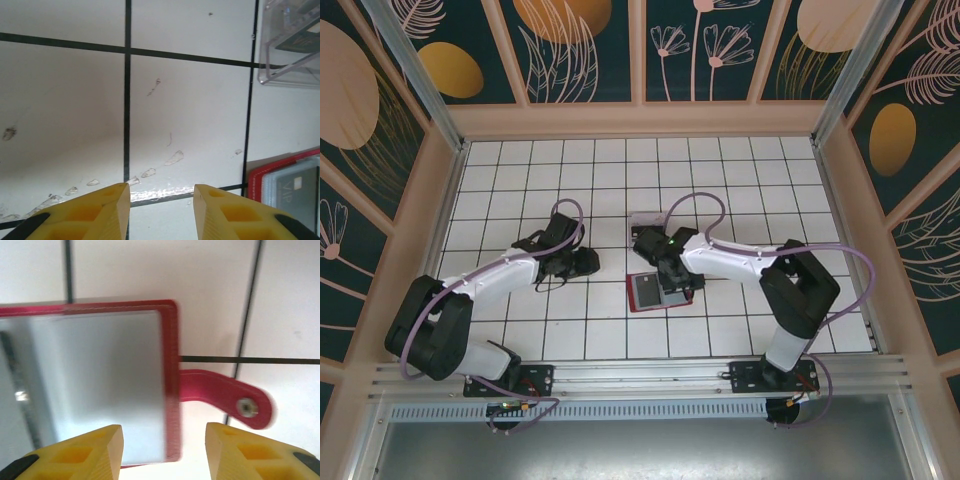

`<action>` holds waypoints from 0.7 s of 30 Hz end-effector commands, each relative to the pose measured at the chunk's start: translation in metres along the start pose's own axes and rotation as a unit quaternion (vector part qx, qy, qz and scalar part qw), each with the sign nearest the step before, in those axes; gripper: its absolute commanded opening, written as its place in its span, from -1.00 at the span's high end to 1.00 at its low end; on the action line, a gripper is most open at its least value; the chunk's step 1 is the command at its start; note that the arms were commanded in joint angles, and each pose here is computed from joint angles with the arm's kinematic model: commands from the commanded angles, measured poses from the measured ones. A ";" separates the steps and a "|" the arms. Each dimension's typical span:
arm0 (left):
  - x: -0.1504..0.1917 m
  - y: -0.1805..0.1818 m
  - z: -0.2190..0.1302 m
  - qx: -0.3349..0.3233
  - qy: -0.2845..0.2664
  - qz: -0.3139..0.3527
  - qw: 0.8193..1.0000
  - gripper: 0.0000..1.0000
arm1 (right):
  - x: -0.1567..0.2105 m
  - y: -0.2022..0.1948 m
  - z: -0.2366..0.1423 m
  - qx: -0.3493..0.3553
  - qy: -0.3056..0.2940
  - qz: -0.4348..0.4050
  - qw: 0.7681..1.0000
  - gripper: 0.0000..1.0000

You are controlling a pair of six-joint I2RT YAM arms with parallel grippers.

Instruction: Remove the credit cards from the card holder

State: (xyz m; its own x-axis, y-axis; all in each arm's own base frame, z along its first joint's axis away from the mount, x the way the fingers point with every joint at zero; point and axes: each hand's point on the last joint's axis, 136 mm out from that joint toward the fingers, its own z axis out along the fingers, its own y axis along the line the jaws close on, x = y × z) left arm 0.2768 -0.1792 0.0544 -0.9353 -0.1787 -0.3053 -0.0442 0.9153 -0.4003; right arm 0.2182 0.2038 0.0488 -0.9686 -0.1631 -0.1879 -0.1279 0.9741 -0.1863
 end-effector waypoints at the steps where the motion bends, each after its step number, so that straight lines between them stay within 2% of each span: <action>1: 0.002 -0.012 -0.002 0.012 0.017 0.006 1.000 0.22 | -0.004 -0.036 -0.013 0.050 -0.019 0.022 0.998 0.04; 4: 0.007 -0.026 -0.001 0.018 0.027 0.020 0.999 0.23 | -0.008 -0.045 -0.017 0.051 -0.022 0.037 0.998 0.04; 6: 0.013 -0.036 0.001 0.023 0.034 0.029 0.999 0.25 | -0.013 -0.037 -0.019 0.017 -0.026 0.045 0.999 0.04; 9: 0.022 -0.053 0.004 0.035 0.046 0.035 0.998 0.27 | -0.018 -0.007 -0.024 -0.102 -0.025 0.060 0.993 0.07; 11: 0.029 -0.064 0.007 0.044 0.051 0.035 0.997 0.27 | -0.022 0.015 -0.030 -0.203 -0.025 0.073 0.976 0.10; 14: 0.039 -0.078 0.011 0.059 0.061 0.033 0.996 0.29 | -0.025 0.035 -0.039 -0.302 -0.023 0.078 0.950 0.14; 17: 0.046 -0.089 0.015 0.064 0.068 0.038 0.995 0.30 | -0.025 0.043 -0.040 -0.348 -0.016 0.080 0.934 0.20; 21: 0.057 -0.097 0.023 0.056 0.076 0.042 0.995 0.32 | -0.022 0.042 -0.028 -0.344 -0.003 0.078 0.936 0.25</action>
State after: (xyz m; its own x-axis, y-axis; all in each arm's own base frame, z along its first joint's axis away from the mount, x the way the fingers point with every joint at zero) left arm 0.2334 -0.2731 0.0528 -0.9767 -0.0164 -0.2141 0.0860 0.8837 -0.4600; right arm 0.2270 0.2369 0.0684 -0.9860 0.0237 -0.1653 -0.0498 0.9031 0.4266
